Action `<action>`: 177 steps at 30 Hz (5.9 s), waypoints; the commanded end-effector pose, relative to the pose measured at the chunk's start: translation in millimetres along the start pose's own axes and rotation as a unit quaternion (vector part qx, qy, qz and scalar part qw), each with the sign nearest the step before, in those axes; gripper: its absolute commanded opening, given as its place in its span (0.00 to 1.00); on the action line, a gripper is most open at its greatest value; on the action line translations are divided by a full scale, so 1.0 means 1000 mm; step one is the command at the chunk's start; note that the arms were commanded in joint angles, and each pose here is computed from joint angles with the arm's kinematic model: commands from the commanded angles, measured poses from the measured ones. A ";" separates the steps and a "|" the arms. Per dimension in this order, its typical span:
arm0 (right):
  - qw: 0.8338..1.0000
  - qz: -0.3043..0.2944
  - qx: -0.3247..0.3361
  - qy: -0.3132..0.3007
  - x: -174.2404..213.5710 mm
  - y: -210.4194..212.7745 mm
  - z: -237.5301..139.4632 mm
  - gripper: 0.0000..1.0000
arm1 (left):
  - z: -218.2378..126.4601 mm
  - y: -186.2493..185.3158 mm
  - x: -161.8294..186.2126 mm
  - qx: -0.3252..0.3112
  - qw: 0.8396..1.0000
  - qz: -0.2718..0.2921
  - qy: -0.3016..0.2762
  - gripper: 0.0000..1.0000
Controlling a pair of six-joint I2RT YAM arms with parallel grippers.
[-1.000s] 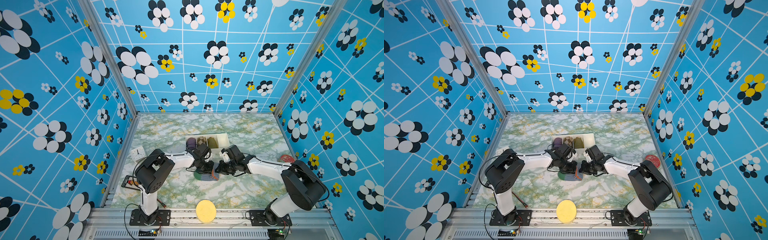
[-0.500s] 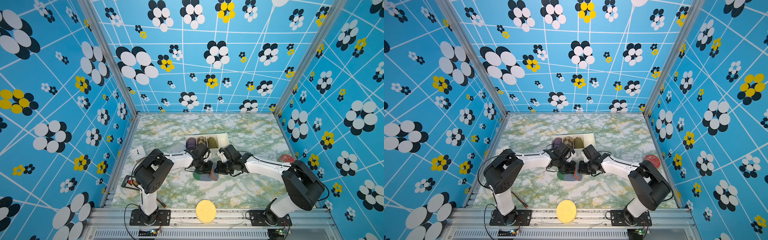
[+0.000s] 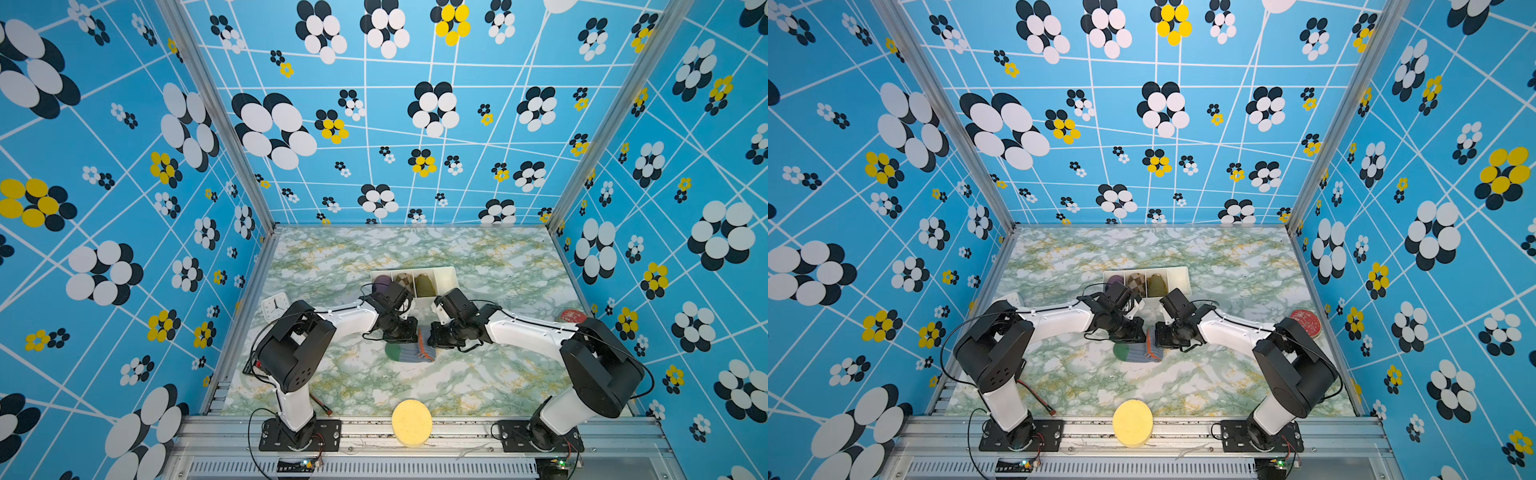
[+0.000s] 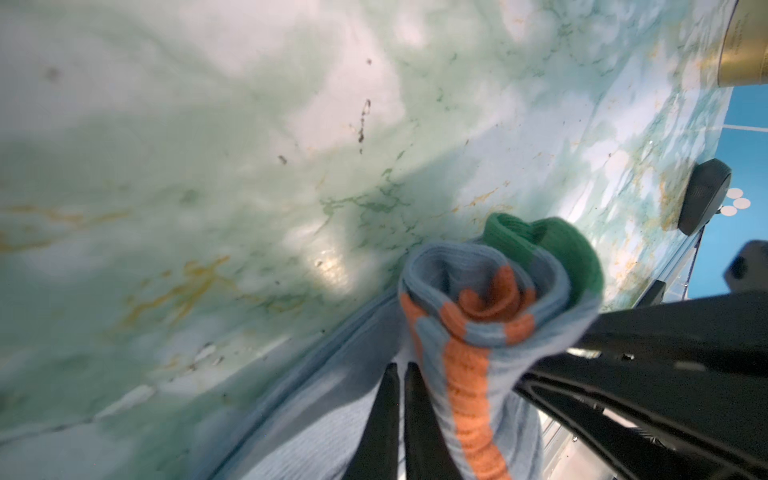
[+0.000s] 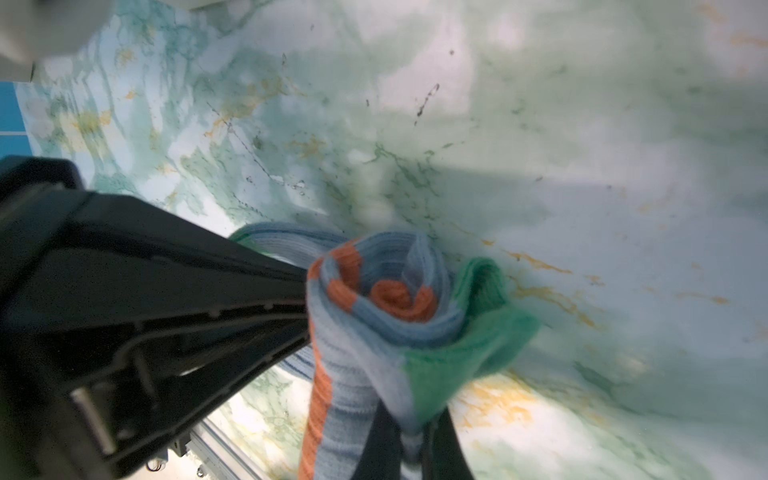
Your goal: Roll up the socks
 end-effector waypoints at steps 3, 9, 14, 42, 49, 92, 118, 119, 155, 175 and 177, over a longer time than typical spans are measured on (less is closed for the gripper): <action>0.999 -0.003 0.034 0.016 0.004 -0.003 0.005 0.00 | -0.021 -0.009 -0.004 -0.002 1.000 0.014 -0.026 0.08; 0.999 -0.003 0.036 0.018 0.004 -0.002 0.007 0.00 | -0.030 -0.025 -0.003 0.020 0.999 0.021 -0.038 0.06; 0.999 0.000 0.035 0.019 0.004 -0.002 0.008 0.00 | -0.024 -0.037 0.007 0.037 0.999 0.023 -0.024 0.06; 0.999 0.004 0.031 0.021 0.004 -0.002 0.011 0.00 | 0.023 -0.013 0.044 0.025 0.998 -0.011 0.053 0.05; 0.999 0.005 0.032 0.023 0.005 -0.004 0.012 0.00 | 0.022 -0.009 0.047 0.019 0.998 -0.014 0.053 0.05; 1.000 0.006 0.020 0.018 0.002 0.002 0.008 0.19 | 0.034 0.011 0.047 -0.009 0.998 -0.022 0.058 0.00; 0.992 0.095 -0.085 0.012 0.011 -0.025 -0.004 0.32 | 0.040 0.037 0.065 0.001 0.997 -0.056 0.057 0.00; 0.991 0.099 -0.089 0.012 0.012 -0.025 -0.003 0.32 | 0.040 0.038 0.065 0.004 0.997 -0.059 0.055 0.00; 0.982 0.130 -0.136 -0.005 0.007 -0.038 0.009 0.33 | 0.045 0.057 0.079 0.010 0.994 -0.087 0.068 0.00; 0.996 0.057 -0.062 -0.021 0.005 -0.013 -0.003 0.00 | 0.038 0.039 0.060 -0.007 0.997 -0.046 0.069 0.00; 0.998 0.045 -0.037 -0.022 0.007 -0.011 -0.005 0.00 | 0.036 0.037 0.058 -0.010 0.997 -0.043 0.070 0.00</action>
Point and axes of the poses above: each gripper's point midway between its finger pads, its own z axis out along the fingers, its own y axis along the line the jaws close on, x = y × z, the point moved 10 cm from there along -z, back along the fingers, and after that the axes turned 13 degrees about z, right-handed, at the moved point
